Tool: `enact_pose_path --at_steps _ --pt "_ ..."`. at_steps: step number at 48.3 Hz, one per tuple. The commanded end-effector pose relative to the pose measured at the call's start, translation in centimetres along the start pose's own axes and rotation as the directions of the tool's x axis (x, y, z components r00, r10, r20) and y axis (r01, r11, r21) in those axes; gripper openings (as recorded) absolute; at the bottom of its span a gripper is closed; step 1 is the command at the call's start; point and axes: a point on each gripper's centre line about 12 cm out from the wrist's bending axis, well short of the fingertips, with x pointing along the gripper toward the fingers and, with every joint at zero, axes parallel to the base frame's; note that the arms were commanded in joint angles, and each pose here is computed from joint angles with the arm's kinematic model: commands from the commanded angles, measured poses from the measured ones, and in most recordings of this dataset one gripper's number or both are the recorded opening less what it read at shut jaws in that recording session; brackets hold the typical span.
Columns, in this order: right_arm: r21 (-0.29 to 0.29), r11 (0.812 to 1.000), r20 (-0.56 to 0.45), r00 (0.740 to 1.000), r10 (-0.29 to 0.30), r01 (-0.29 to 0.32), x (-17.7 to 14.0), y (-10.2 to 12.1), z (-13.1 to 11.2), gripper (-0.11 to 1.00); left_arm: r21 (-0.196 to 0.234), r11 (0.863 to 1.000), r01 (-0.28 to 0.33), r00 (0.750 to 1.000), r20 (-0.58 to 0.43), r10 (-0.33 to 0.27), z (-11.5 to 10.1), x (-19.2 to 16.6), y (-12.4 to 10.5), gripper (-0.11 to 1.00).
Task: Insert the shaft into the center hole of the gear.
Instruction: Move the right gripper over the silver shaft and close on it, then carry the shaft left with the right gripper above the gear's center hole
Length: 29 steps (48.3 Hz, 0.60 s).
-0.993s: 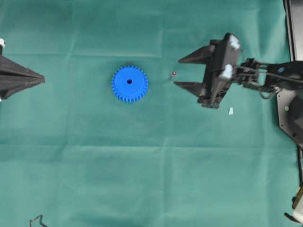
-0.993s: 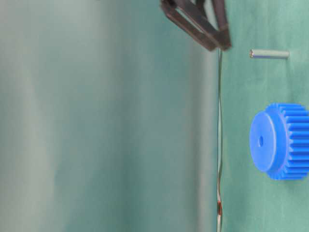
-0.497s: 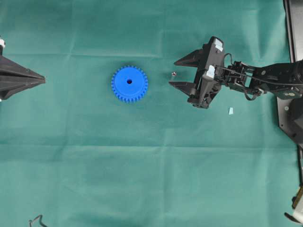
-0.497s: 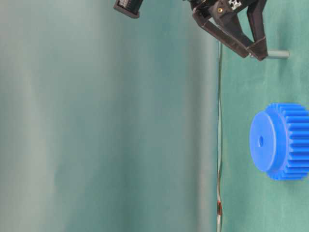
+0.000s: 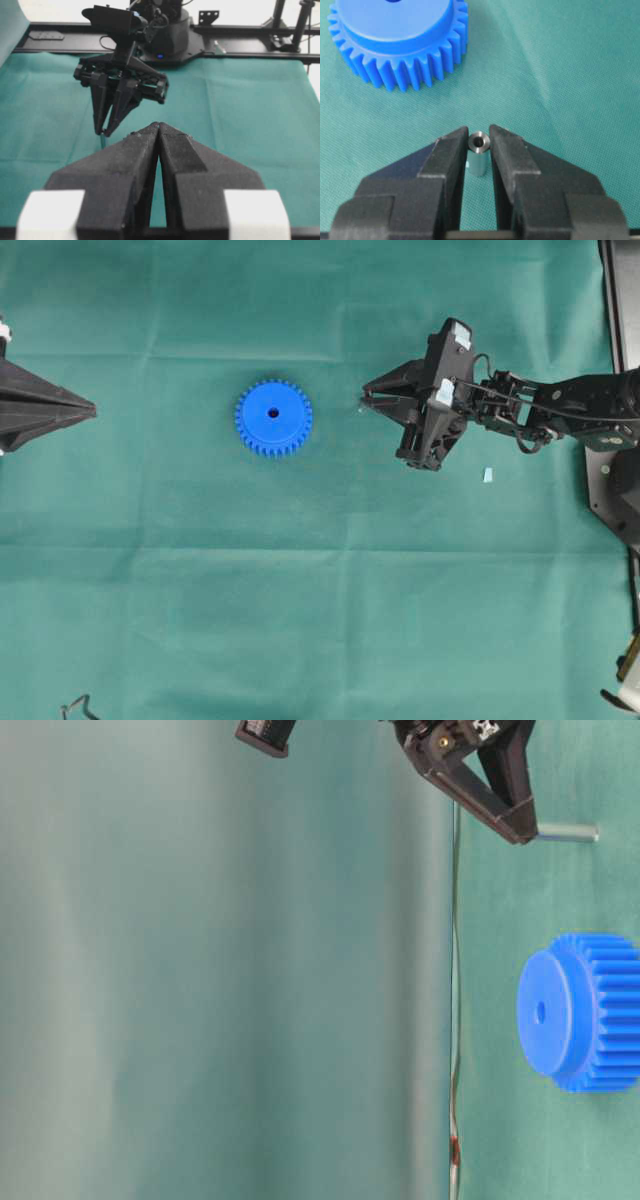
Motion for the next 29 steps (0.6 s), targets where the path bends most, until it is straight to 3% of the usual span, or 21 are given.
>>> enact_pose_path --at_steps 1,29 --pt "0.004 1.0 0.025 1.0 0.006 -0.006 0.1 0.3 0.8 0.16 0.001 1.0 0.003 1.0 0.02 -0.003 0.9 0.3 -0.1 0.0" --pt "-0.018 0.997 0.064 0.995 0.072 -0.071 -1.5 2.1 6.4 0.16 0.0 1.0 0.002 1.0 0.017 -0.002 0.9 0.3 0.0 0.0"
